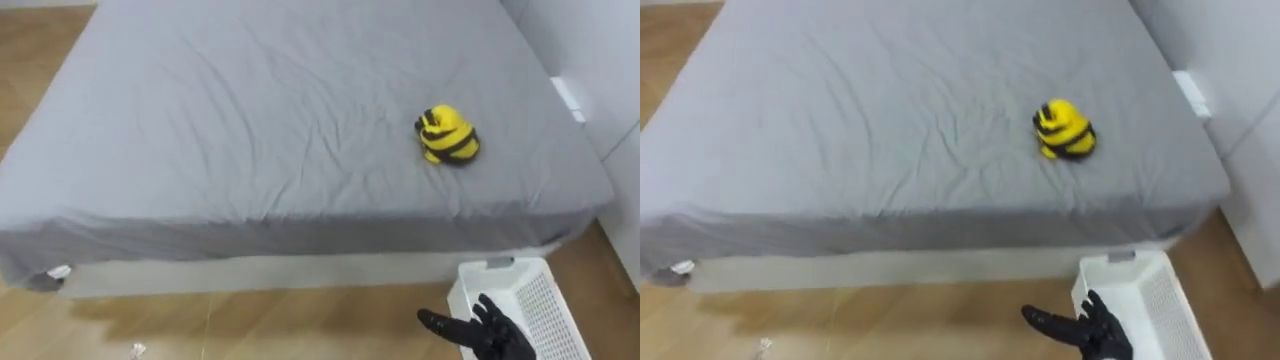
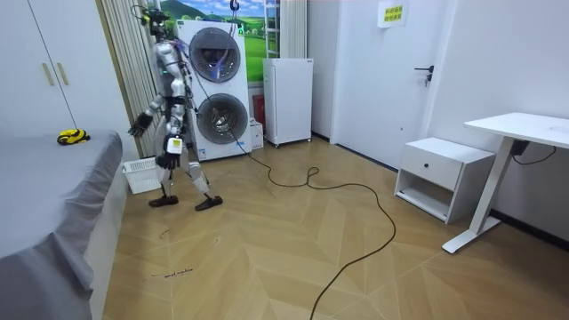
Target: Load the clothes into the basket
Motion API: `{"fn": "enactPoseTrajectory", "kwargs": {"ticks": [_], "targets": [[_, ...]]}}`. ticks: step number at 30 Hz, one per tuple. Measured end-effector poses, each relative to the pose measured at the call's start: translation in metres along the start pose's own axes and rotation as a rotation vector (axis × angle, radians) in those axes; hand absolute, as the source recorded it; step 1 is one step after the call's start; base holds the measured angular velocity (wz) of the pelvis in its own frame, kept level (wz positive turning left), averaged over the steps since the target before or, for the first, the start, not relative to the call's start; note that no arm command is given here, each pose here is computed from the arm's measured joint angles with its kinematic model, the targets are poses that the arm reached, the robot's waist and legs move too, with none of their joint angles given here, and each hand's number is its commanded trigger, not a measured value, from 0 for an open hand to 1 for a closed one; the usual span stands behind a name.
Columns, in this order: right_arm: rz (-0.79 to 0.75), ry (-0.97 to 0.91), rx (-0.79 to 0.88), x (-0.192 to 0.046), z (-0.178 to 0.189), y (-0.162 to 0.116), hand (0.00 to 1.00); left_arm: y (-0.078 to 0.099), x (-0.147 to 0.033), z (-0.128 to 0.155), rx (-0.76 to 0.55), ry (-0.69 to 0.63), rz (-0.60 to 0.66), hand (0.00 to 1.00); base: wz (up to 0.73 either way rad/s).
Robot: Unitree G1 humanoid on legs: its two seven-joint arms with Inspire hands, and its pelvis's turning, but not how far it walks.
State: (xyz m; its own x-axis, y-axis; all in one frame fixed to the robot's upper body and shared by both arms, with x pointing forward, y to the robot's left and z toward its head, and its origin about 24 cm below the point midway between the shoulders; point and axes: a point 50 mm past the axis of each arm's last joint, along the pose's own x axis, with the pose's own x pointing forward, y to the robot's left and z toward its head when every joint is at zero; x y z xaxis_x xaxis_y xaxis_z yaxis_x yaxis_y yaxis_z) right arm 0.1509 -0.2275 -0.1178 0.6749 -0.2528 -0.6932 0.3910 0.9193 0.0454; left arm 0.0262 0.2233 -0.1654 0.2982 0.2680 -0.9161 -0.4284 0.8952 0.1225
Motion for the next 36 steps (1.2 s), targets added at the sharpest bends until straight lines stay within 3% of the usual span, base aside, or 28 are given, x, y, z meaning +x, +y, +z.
{"fn": "enactPoseTrajectory", "kwargs": {"ticks": [5,7,14,16,20,25,30,36], "targets": [[-0.019,-0.197,0.017,0.002,0.043,0.008,0.00,0.005,-0.004,-0.016,0.005,0.050,-0.005,0.00,0.14],[0.006,-0.237,0.005,-0.002,0.049,0.017,0.00,0.019,-0.008,-0.021,0.019,0.052,0.019,0.00,-0.16],[-0.012,-0.344,-0.086,-0.009,0.068,0.025,0.00,0.007,-0.004,-0.011,0.014,0.031,-0.002,0.00,-0.02],[-0.029,-0.349,-0.094,-0.009,0.068,0.024,0.00,0.011,-0.004,-0.006,0.006,0.008,0.020,0.00,-0.21],[-0.073,-0.394,-0.085,-0.012,0.078,0.023,0.00,0.005,-0.004,-0.009,-0.033,0.008,0.032,0.00,-0.54],[-0.075,-0.395,-0.120,-0.012,0.076,0.027,0.00,0.010,-0.007,-0.019,-0.033,0.025,0.047,0.00,-0.61],[-0.103,-0.429,-0.171,-0.012,0.080,0.028,0.00,0.014,-0.004,-0.015,-0.024,0.034,0.048,0.00,0.06],[-0.116,-0.450,-0.185,-0.004,0.093,0.037,0.00,0.003,0.003,0.000,-0.023,0.031,0.025,0.00,0.16]]}}
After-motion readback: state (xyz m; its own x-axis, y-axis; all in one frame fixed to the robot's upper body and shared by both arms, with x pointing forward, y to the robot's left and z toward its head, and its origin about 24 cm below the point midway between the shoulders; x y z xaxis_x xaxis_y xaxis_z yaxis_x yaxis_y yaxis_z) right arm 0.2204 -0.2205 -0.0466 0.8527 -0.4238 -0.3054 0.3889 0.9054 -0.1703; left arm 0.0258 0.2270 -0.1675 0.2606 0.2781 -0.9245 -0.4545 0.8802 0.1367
